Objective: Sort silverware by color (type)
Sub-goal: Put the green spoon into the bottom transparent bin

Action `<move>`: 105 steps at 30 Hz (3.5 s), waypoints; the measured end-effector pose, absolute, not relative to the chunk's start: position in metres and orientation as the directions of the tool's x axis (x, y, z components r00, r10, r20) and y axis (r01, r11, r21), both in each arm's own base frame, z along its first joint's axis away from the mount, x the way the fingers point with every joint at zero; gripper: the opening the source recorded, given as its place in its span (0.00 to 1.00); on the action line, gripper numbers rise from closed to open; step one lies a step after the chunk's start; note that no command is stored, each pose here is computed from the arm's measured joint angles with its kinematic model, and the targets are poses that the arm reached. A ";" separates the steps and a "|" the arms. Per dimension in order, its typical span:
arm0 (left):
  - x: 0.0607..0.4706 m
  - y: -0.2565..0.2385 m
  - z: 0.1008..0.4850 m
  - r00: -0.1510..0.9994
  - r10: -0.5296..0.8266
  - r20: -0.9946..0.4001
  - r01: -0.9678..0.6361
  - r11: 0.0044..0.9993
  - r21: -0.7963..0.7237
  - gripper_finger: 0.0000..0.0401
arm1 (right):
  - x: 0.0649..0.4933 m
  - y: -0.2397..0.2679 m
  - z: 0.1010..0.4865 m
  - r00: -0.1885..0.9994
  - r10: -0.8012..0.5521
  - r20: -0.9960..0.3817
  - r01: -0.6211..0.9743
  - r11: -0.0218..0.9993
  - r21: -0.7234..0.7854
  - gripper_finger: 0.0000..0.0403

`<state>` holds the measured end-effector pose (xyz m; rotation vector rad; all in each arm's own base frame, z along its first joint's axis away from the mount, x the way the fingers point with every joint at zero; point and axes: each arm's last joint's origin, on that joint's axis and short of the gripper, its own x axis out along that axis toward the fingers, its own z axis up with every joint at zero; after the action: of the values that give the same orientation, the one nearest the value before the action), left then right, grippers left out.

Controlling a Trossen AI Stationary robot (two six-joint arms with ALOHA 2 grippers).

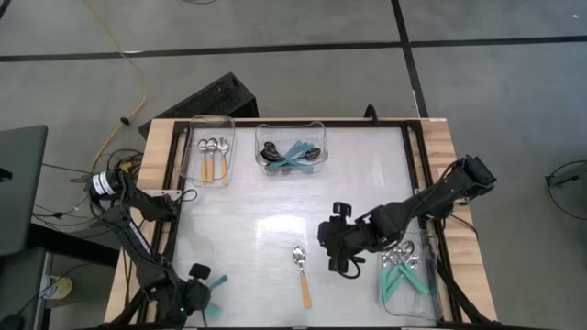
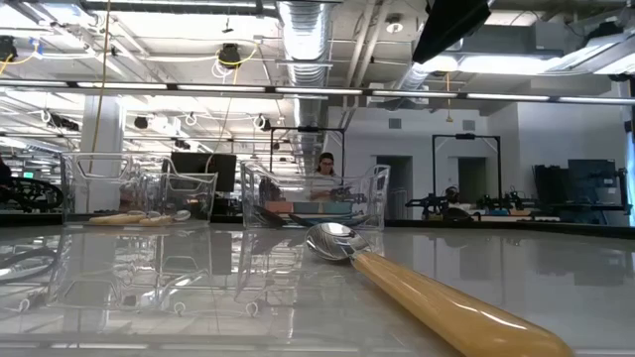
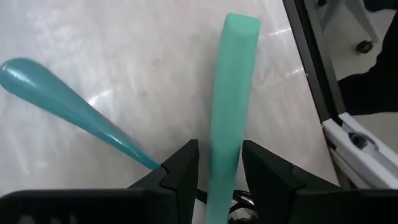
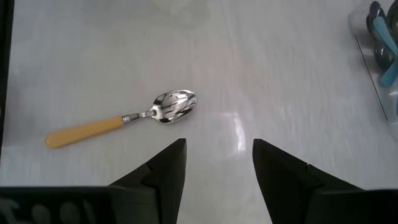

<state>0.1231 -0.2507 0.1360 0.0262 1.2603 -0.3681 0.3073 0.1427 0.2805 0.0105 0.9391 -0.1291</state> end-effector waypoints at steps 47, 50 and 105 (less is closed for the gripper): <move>0.204 -0.145 0.232 0.817 0.202 -0.540 -0.183 0.979 0.089 0.11 | 0.398 0.149 0.257 0.915 -0.112 -0.388 -0.023 0.945 -0.327 0.65; 0.204 -0.145 0.233 0.821 0.208 -0.532 -0.184 0.978 0.098 0.11 | 0.399 0.146 0.258 0.918 -0.106 -0.382 -0.031 0.941 -0.336 0.66; 0.201 -0.130 0.261 0.878 0.228 -0.422 -0.198 0.974 0.113 0.50 | 0.153 0.164 0.375 0.600 0.291 -0.746 0.106 0.895 0.434 0.26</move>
<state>0.2011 -0.1302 0.2609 0.0670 0.4480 0.2223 0.1533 0.1642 0.3754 0.4677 0.9305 0.1115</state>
